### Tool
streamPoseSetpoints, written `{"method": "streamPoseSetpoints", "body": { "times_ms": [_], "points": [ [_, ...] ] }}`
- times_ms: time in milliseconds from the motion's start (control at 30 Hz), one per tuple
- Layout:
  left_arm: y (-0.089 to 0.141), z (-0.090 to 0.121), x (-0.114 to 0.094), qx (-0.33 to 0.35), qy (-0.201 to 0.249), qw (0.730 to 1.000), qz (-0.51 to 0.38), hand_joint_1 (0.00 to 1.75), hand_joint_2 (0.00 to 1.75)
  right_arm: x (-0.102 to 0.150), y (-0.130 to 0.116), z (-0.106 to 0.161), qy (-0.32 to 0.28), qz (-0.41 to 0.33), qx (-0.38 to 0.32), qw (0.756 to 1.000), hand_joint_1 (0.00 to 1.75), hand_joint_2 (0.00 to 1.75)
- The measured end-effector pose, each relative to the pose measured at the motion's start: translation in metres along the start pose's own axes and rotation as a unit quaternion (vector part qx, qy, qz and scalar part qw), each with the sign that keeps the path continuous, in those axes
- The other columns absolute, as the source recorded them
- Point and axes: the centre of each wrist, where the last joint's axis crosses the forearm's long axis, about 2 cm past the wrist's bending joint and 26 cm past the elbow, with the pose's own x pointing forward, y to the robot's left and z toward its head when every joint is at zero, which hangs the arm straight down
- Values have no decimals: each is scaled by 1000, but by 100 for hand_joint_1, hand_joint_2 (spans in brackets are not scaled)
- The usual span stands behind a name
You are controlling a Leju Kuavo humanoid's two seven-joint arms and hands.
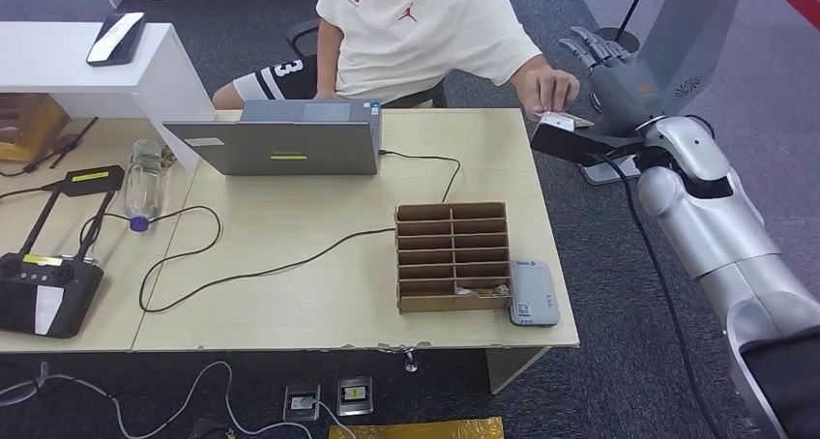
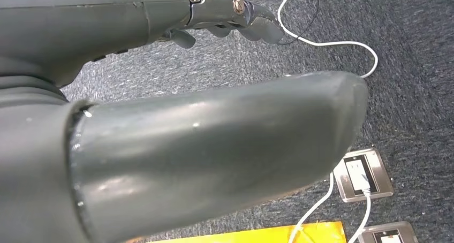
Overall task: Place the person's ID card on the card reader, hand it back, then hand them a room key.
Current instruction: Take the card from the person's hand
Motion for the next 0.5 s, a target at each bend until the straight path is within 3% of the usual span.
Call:
{"method": "streamPoseSetpoints", "body": {
  "times_ms": [500],
  "points": [
    [1, 0, -1, 0, 0, 1000, -3, 0, 0, 9, 10, -2, 0, -15, 17, 1000, 175, 175]
  ]
}}
